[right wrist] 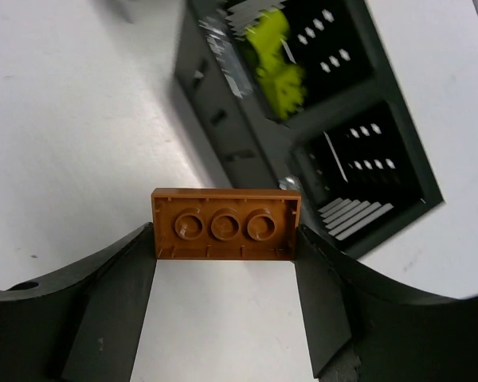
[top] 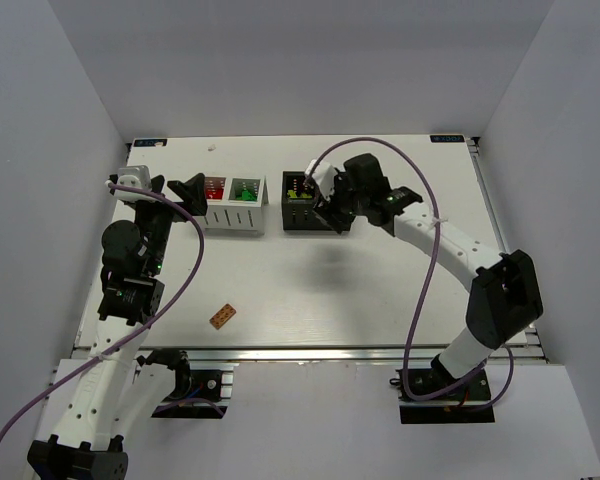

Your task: Sort the legos into containers by color

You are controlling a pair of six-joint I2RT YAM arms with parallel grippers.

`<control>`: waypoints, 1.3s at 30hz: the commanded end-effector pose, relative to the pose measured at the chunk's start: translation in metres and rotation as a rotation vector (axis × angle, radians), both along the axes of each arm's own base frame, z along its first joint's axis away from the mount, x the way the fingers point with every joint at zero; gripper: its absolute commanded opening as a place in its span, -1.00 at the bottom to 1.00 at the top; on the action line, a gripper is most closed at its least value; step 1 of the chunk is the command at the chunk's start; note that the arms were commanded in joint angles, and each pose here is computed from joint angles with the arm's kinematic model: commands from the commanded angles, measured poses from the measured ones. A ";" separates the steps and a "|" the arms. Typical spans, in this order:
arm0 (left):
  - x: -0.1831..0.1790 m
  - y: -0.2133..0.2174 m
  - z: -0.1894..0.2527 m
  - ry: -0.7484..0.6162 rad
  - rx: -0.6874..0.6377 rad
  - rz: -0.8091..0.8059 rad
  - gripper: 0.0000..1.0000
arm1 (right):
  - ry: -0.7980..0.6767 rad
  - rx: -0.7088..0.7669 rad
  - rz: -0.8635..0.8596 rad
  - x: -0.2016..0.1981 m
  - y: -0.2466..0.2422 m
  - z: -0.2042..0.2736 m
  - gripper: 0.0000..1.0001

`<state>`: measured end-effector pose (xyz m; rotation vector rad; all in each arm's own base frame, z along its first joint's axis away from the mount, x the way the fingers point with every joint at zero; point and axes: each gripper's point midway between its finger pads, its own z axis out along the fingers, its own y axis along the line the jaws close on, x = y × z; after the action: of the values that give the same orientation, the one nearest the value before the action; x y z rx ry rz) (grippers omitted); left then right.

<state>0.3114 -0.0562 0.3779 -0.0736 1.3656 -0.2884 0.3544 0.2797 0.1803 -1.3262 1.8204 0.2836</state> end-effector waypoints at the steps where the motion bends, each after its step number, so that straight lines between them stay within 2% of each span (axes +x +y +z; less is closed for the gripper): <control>1: -0.003 -0.001 0.004 -0.015 -0.002 -0.006 0.96 | -0.064 0.066 -0.114 0.036 -0.009 0.024 -0.33; 10: -0.003 -0.002 0.004 -0.015 -0.001 -0.011 0.96 | -0.081 0.115 -0.218 0.077 -0.027 0.036 -0.29; 15: -0.003 -0.001 0.004 -0.015 -0.002 -0.010 0.96 | -0.087 0.128 -0.220 0.087 -0.022 0.045 -0.18; 21: -0.002 -0.002 0.004 -0.013 -0.004 -0.011 0.96 | -0.057 0.114 -0.243 0.103 -0.017 0.033 -0.03; 25: -0.002 -0.002 0.001 -0.008 -0.011 -0.013 0.96 | -0.039 0.102 -0.255 0.109 -0.017 0.022 0.17; 36: -0.002 -0.001 -0.001 -0.007 -0.026 -0.004 0.96 | -0.014 0.095 -0.269 0.110 -0.026 0.013 0.48; 37: -0.001 -0.001 -0.002 -0.003 -0.025 -0.005 0.96 | -0.012 0.095 -0.271 0.111 -0.028 0.012 0.78; 39: -0.001 -0.001 -0.002 -0.003 -0.025 -0.005 0.96 | -0.001 0.095 -0.261 0.109 -0.027 0.010 0.79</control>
<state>0.3115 -0.0569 0.3721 -0.0870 1.3715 -0.3033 0.4592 0.2512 0.1729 -1.0304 1.9633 0.2043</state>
